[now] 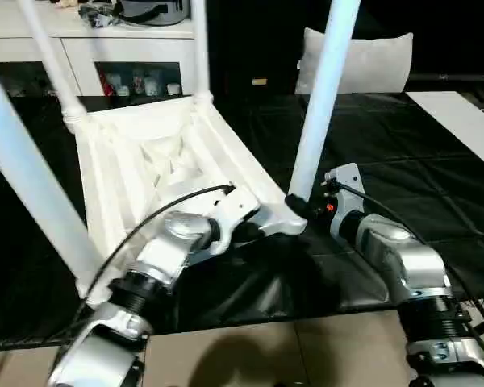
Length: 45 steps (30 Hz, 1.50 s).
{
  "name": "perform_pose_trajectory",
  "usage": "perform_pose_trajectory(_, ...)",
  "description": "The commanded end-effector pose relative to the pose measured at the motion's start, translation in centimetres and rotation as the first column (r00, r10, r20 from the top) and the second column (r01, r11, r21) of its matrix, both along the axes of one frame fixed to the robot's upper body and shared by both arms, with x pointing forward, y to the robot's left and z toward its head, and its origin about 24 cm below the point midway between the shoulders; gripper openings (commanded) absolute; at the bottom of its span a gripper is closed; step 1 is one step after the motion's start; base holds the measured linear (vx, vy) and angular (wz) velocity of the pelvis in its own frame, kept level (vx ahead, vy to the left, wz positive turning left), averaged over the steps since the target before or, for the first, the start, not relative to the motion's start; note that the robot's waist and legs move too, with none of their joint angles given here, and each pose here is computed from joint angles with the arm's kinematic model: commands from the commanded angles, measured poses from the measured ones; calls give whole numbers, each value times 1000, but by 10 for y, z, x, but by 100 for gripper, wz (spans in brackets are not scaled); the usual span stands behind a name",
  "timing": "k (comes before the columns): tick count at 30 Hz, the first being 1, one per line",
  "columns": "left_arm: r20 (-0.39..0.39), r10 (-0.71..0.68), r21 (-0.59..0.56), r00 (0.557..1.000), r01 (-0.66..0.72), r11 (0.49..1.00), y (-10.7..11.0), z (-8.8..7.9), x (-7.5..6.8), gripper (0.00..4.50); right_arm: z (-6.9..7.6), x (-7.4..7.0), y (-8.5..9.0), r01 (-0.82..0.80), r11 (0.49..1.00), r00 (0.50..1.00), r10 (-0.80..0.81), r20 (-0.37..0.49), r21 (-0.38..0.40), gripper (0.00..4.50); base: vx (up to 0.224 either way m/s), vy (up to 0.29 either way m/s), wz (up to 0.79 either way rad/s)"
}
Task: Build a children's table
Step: Rotate leg to tighten
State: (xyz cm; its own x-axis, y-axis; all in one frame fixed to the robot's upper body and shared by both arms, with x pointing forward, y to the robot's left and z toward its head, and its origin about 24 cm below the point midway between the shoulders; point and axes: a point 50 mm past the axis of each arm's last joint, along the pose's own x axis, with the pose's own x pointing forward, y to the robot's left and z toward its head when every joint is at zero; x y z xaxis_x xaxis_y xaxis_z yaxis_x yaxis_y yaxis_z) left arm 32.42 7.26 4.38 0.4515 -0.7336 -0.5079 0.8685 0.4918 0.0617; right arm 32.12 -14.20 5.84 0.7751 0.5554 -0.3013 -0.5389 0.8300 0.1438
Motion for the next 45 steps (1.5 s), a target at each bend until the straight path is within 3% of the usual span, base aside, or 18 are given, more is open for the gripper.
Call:
perform_pose_trajectory(1, 38, 25, -58, 999, -23, 998, -6, 5, 2, 0, -13, -8, 14, -77, 997, 995, 78, -66, 26, 307, 0, 0, 0)
perform_pose_trajectory(9, 42, -129, -21, 991, 130, 991, 6, 2, -8, 0, 0, -9, -15, -164, 986, 986, 164, 2, 27, 366, 0, 0, 0)
perform_pose_trajectory(10, 40, -163, -11, 986, 164, 986, 9, 1, -10, 0, 1, -13, -20, -218, 976, 976, 218, -2, 8, 391, 0, 0, 0)
perform_pose_trajectory(14, 25, -272, 7, 962, 272, 962, 15, 0, -16, 0, 5, -22, -31, -344, 939, 939, 344, -23, -19, 410, 0, 0, 0)
perform_pose_trajectory(17, -23, -412, 26, 911, 413, 911, 24, -1, -26, 0, 14, -30, -42, -479, 878, 878, 478, -32, -13, 410, 0, 0, 0)
perform_pose_trajectory(18, -23, -412, 26, 911, 413, 911, 24, -1, -26, 0, 14, -30, -42, -479, 878, 878, 478, -32, -13, 410, 0, 0, 0)
perform_pose_trajectory(20, -56, -467, 50, 882, 470, 881, 30, 0, -28, 0, 20, -32, -45, -544, 839, 838, 544, -31, 18, 394, 0, 0, 0)
perform_pose_trajectory(22, -67, -489, 62, 870, 493, 868, 32, 0, -29, 0, 21, -33, -46, -570, 821, 820, 571, -40, 37, 394, 0, 0, 0)
perform_pose_trajectory(23, -67, -489, 62, 870, 493, 868, 32, 0, -29, 0, 21, -33, -46, -570, 821, 820, 571, -40, 37, 368, 0, 0, 0)
perform_pose_trajectory(25, -74, -504, 69, 861, 508, 858, 34, 1, -29, 0, 22, -34, -46, -588, 807, 806, 590, -48, 50, 356, 0, 0, 0)
perform_pose_trajectory(27, -103, -548, 49, 830, 555, 831, 35, 3, -33, 0, 19, -37, -41, -642, 761, 757, 649, -77, 98, 348, 0, 0, 0)
perform_pose_trajectory(36, -108, -547, 44, 830, 553, 832, 35, -1, -35, 0, 14, -43, -36, -681, 720, 712, 694, -108, 134, 269, 0, 0, 0)
perform_pose_trajectory(43, -104, -505, 17, 857, 509, 861, 31, -1, -33, 0, 12, -49, -30, -663, 725, 720, 686, -103, 187, 220, 0, 0, 0)
perform_pose_trajectory(45, -92, -444, 6, 891, 446, 895, 27, 0, -30, 0, 9, -46, -23, -606, 778, 775, 624, -96, 164, 217, 0, 0, 0)
